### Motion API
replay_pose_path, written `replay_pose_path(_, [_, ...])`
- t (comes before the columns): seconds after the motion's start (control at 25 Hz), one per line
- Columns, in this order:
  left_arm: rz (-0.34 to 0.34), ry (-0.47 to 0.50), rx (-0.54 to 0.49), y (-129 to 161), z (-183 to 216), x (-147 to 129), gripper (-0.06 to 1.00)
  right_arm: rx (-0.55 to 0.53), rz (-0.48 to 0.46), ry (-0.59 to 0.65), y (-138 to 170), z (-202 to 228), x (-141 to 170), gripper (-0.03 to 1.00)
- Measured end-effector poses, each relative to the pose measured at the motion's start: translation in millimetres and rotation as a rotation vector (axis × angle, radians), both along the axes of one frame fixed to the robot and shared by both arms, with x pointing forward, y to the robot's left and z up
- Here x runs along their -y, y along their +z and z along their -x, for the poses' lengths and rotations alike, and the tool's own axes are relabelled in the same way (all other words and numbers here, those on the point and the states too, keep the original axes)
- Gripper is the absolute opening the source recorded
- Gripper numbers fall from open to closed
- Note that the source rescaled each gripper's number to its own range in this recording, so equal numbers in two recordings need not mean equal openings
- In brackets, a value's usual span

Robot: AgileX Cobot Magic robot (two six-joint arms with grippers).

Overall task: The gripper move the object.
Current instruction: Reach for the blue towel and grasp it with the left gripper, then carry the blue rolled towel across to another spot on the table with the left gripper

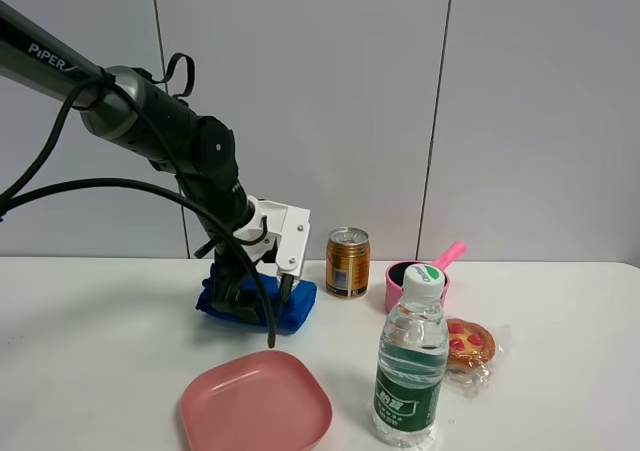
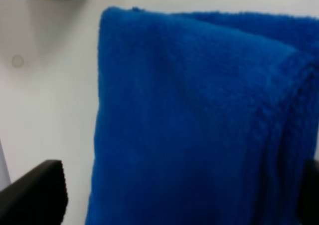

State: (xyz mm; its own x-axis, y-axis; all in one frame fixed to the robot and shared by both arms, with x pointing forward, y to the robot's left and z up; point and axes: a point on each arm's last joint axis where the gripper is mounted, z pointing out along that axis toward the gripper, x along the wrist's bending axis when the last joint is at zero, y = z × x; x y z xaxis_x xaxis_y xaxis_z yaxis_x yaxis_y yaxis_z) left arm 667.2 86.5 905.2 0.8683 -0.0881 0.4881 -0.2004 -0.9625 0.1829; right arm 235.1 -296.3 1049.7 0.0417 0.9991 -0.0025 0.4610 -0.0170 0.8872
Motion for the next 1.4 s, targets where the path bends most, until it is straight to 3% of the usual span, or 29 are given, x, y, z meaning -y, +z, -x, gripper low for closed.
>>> replay_pose_path(1.0, [0.045, 0.013, -0.087, -21, 0, -1, 0.97, 0.000, 0.000, 0.000, 0, 0, 0, 1.00])
replay_pose_path(1.12, [0.045, 0.014, -0.092, -23, 1, -1, 0.76, 0.000, 0.000, 0.000, 0, 0, 0, 1.00])
replay_pose_path(1.28, [0.047, 0.018, -0.092, -22, 0, -1, 0.07, 0.000, 0.000, 0.000, 0, 0, 0, 1.00])
replay_pose_path(1.32, [0.052, 0.027, -0.096, -21, 0, -1, 0.00, 0.000, 0.000, 0.000, 0, 0, 0, 1.00])
replay_pose_path(1.4, [0.064, 0.058, -0.123, -18, 1, 0, 0.01, 0.000, 0.000, 0.000, 0, 0, 0, 1.00])
